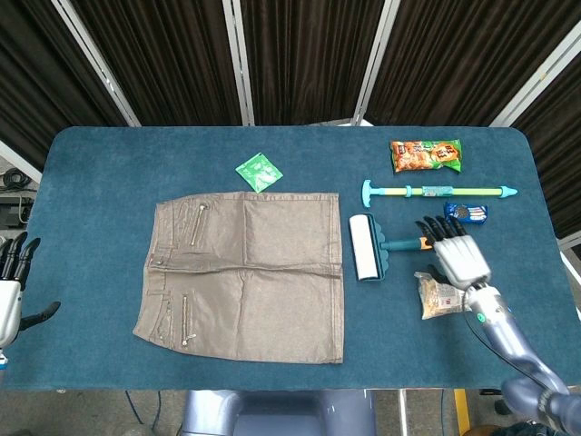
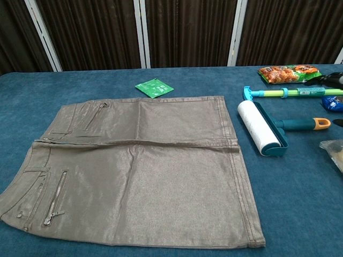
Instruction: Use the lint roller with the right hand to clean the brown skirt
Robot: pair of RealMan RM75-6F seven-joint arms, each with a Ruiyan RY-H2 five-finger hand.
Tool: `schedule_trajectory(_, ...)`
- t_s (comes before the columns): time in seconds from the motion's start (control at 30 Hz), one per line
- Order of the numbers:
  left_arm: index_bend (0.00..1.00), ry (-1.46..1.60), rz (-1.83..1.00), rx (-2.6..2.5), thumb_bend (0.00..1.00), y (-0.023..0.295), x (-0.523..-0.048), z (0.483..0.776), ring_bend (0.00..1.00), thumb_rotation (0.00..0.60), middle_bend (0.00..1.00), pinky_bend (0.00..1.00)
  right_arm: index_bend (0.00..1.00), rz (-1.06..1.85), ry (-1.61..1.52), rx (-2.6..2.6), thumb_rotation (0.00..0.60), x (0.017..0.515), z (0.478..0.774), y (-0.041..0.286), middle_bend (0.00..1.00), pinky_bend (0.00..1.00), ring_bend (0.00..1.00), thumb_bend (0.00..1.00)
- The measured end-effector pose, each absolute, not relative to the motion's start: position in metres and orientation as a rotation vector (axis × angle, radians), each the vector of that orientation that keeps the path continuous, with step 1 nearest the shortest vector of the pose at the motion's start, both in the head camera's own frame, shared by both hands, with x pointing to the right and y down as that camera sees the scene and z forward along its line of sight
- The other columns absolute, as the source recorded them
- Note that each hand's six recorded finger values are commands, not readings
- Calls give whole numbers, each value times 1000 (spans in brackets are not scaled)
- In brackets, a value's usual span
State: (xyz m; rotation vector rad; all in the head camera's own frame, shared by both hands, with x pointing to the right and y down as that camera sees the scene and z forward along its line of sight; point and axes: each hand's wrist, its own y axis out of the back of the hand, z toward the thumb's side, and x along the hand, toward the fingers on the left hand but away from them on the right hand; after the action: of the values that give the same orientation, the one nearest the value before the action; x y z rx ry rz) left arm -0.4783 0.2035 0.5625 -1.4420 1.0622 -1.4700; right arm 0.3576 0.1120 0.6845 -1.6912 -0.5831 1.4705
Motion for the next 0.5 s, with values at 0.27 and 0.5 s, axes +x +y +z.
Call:
schedule_trajectory(0.27,0,1041,-1489,-1427,0,202,-477,568,0,600,0,0,9,1515,-483,-1681,600,344,724,103,47,0,0,324)
schedule_trajectory(0.5,0,1036,-1504,-1421,0,201,-477,571,0,600,0,0,32,1553,-433,-1630,600,342,747,96,53,0,0,326)
